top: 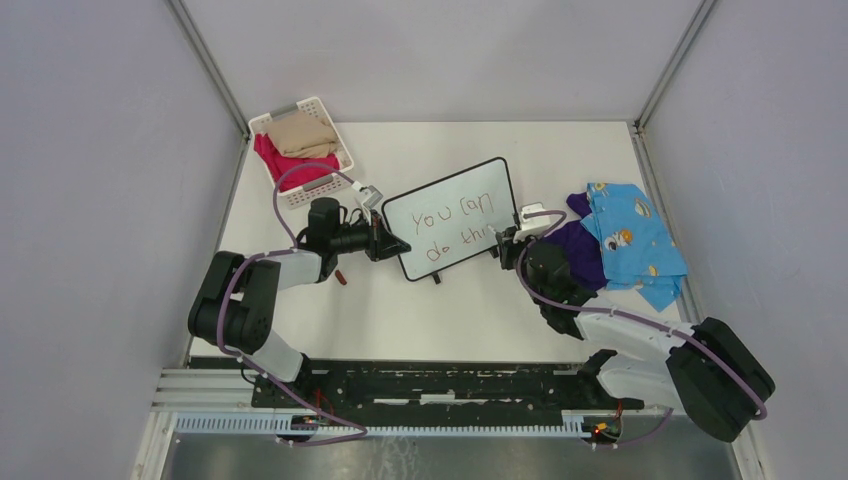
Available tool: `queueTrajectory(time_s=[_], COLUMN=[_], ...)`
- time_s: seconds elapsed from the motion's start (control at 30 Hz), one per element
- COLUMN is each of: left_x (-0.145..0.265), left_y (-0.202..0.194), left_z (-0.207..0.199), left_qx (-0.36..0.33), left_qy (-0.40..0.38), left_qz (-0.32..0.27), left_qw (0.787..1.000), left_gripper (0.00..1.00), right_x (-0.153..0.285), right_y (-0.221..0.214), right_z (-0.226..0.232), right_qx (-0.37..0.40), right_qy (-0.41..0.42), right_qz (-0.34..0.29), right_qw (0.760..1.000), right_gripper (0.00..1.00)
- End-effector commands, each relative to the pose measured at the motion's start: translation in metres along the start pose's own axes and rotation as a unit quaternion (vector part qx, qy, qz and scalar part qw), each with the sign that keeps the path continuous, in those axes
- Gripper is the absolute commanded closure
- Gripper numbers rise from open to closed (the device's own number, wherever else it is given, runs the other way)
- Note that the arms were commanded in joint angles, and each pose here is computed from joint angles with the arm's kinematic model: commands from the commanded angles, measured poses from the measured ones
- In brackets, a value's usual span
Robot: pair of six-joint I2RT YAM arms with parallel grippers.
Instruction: Write a sentence on the whiteboard
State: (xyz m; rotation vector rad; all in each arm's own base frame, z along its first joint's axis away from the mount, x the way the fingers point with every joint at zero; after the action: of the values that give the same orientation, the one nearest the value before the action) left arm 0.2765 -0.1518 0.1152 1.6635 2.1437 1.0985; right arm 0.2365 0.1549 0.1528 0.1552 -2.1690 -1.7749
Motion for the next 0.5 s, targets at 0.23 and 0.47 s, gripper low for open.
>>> queueTrajectory(time_s=[0.23, 0.47], left_x=[-0.002, -0.003], left_y=[-0.020, -0.019], left_z=[0.018, 0.019], left_qx=[0.000, 0.001], left_qy=[0.058, 0.059], left_qz=[0.026, 0.025], left_qw=[0.998, 0.998], left_gripper=[0.98, 0.98], right_x=[-0.002, 0.003], right_y=[0.007, -0.002], right_z=[0.002, 0.001], right_qx=[-0.021, -0.023], right_qy=[0.009, 0.009], right_qz=[-0.021, -0.014], right_qw=[1.000, 1.000], right_gripper=[1.00, 1.00])
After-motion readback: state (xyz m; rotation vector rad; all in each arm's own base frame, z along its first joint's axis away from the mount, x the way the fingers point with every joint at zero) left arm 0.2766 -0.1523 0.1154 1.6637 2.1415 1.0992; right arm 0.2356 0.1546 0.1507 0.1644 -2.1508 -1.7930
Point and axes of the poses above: each gripper's point midway between its finger pads, its own x axis back along the fingers, its own z axis along the line the jaws close on, y = z × x, the point moved 8 cm from there along x, back along the fingers, and after that the axes turned 14 degrees about x, right-handed, at the moved point
